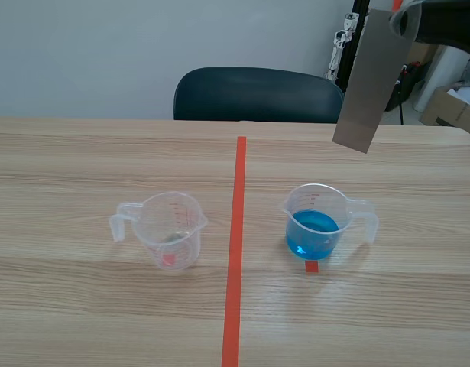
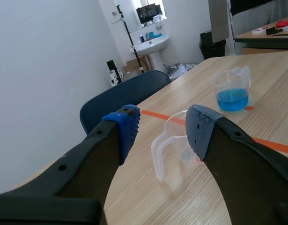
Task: Do the redox reaction experiment. move the plate over the blue solution
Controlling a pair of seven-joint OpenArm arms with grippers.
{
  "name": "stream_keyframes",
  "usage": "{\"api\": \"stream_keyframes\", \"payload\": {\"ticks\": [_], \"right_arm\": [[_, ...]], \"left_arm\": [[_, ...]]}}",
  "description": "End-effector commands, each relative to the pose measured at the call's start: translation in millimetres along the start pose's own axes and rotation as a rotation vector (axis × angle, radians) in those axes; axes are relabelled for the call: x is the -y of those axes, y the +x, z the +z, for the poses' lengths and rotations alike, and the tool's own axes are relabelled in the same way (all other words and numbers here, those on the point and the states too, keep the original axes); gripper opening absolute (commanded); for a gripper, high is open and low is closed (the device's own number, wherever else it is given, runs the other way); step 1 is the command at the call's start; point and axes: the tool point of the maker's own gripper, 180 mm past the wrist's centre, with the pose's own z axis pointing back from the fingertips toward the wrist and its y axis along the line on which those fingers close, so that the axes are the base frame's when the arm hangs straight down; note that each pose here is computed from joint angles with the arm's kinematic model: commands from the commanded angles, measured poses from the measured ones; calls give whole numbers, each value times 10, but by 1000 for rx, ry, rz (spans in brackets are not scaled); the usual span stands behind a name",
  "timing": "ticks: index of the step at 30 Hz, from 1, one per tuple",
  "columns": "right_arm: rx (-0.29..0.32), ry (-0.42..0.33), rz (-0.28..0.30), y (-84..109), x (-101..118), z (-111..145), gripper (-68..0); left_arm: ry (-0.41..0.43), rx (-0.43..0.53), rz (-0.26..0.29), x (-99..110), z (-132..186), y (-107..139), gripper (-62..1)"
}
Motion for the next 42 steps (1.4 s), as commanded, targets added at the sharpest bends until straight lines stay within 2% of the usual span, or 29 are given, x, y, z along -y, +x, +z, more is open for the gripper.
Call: {"api": "stream_keyframes", "payload": {"ticks": [1,4,7,8,10,16,21,27,32,36,42], "right_arm": [[31,14,4,92,-45,11,-669],[24,18,2,35,-69,16,-669],[23,22,-7,-6,-91,17,-669],[21,23,-11,-19,-95,19,-669],[22,24,-15,-29,-104,18,-669],[31,25,-17,-15,-106,15,-669],[36,36,-16,-2,-140,-8,-669],[35,81,9,30,-284,-69,-669],[38,99,13,52,-346,-93,-669],[39,102,13,56,-353,-97,-669],[39,102,13,55,-353,-97,-669]], "left_arm": [[-21,38,-15,-62,-75,88,-402],[-94,24,45,-79,-223,97,-461],[-170,-60,99,-45,-387,-22,-520],[-186,-83,100,-40,-444,-53,-531],[-207,-104,86,-30,-541,-76,-554],[-263,-74,42,51,-823,19,-571],[-336,-60,60,267,-1022,59,-571],[-406,-81,68,548,-1255,7,-571],[-415,-107,63,675,-1441,-96,-571],[-438,-150,33,779,-1548,-223,-571],[-413,-188,5,763,-1728,-327,-571]]}}
